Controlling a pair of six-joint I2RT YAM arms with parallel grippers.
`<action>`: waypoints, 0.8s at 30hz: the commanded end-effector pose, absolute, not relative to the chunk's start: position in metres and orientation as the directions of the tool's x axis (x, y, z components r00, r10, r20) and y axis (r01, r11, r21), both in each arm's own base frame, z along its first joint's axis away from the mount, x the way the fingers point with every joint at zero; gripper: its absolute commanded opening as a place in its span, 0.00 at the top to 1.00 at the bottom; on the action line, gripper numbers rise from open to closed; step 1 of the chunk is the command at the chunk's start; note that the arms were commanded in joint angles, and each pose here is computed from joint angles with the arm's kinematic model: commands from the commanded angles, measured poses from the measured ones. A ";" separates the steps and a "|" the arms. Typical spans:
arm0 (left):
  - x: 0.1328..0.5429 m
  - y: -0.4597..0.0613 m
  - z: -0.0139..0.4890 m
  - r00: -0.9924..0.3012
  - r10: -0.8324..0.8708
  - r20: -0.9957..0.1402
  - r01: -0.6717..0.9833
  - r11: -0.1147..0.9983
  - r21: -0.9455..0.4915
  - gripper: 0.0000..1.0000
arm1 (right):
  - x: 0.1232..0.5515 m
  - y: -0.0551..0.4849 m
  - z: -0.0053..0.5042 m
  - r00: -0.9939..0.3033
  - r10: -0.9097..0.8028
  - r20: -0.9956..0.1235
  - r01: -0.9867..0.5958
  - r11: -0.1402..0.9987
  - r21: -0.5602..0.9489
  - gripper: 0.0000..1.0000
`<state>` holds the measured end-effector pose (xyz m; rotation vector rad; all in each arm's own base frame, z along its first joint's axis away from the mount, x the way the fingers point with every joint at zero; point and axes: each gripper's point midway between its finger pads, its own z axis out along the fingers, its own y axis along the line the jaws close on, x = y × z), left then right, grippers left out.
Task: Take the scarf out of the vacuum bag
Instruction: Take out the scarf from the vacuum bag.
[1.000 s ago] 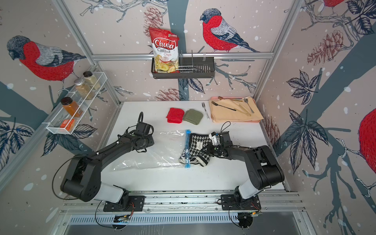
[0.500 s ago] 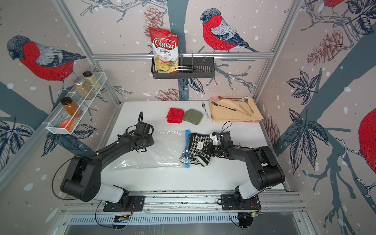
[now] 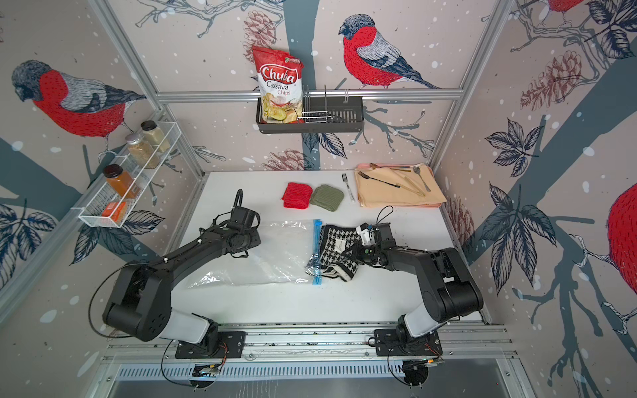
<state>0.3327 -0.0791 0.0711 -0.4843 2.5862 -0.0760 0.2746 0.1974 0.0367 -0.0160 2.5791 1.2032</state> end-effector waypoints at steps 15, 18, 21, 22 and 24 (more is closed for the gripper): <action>0.334 -0.073 0.075 -0.793 -0.360 -0.491 -0.345 0.930 -0.126 0.89 | 0.279 0.193 0.037 -0.949 0.135 -0.284 -0.128 0.661 0.740 1.00; 0.334 -0.073 0.075 -0.793 -0.362 -0.490 -0.347 0.929 -0.127 0.89 | 0.279 0.193 0.038 -0.948 0.136 -0.287 -0.129 0.659 0.741 1.00; 0.333 -0.073 0.075 -0.794 -0.360 -0.490 -0.345 0.930 -0.125 0.90 | 0.279 0.192 0.038 -0.948 0.138 -0.288 -0.128 0.660 0.740 1.00; 0.334 -0.073 0.075 -0.793 -0.361 -0.491 -0.346 0.930 -0.125 0.90 | 0.279 0.191 0.038 -0.948 0.141 -0.286 -0.125 0.662 0.739 1.00; 0.334 -0.073 0.075 -0.793 -0.361 -0.491 -0.346 0.930 -0.125 0.90 | 0.279 0.189 0.039 -0.946 0.147 -0.290 -0.123 0.663 0.739 1.00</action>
